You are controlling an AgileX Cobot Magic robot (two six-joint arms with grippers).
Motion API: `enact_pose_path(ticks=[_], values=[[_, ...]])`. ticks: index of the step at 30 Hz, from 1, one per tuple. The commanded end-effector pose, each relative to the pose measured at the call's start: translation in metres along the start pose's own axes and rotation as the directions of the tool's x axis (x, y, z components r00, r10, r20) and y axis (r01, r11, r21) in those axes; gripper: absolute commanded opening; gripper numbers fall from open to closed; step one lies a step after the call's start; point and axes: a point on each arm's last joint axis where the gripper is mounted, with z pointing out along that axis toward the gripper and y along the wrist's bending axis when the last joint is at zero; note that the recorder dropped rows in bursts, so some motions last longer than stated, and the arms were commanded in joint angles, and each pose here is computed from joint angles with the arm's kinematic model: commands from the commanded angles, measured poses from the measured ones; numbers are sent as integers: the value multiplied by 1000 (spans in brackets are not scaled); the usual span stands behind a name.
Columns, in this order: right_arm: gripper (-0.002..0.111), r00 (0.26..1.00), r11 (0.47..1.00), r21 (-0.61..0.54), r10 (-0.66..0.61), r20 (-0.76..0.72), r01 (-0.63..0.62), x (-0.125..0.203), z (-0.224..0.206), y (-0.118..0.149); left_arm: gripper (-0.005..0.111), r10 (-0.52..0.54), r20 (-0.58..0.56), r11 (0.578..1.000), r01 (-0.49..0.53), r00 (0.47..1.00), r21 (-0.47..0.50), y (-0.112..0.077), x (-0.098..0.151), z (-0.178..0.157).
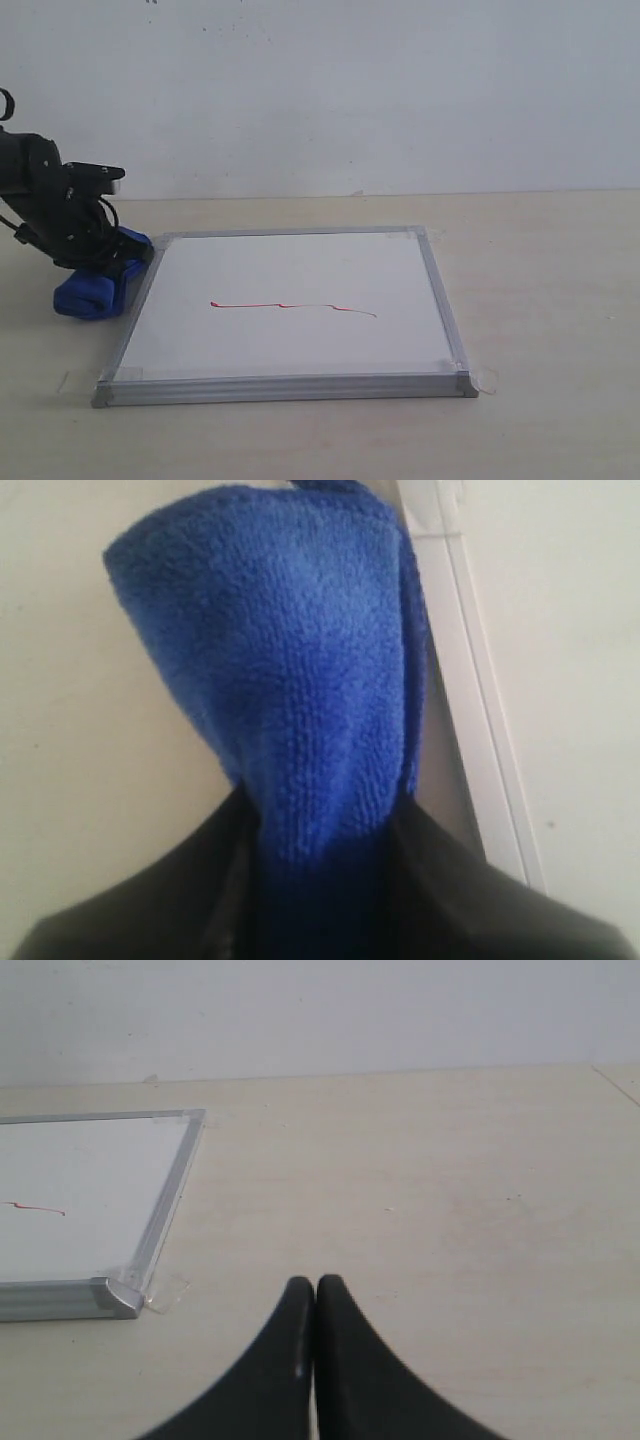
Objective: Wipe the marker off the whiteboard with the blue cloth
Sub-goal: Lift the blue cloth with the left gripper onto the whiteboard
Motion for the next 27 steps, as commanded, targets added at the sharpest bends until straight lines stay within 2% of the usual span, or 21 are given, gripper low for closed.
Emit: enact_pose_path(ticks=[1,6,10,14,22,27], values=[[0,1000,1000,8,-4,13,4,-1,0,-1,4,3,24,1000,-3,1000,-7,2,-9,-40],[0,1000,1000,8,-4,13,4,-1,0,-1,4,22,21,1000,-22,1000,-1,0,-12,-82],[0,1000,1000,8,-4,13,4,-1,0,-1,4,76,-3,997,-76,997,17,-14,-8,-94],[0,1000,1000,8,-4,13,4,-1,0,-1,4,131,-8,991,-130,991,39,-39,1,-82],[0,1000,1000,8,-4,13,4,-1,0,-1,4,250,118,964,-258,961,64,-100,11,-65],[0,1000,1000,8,-4,13,4,-1,0,-1,4,226,165,968,-240,960,67,-110,12,-56]])
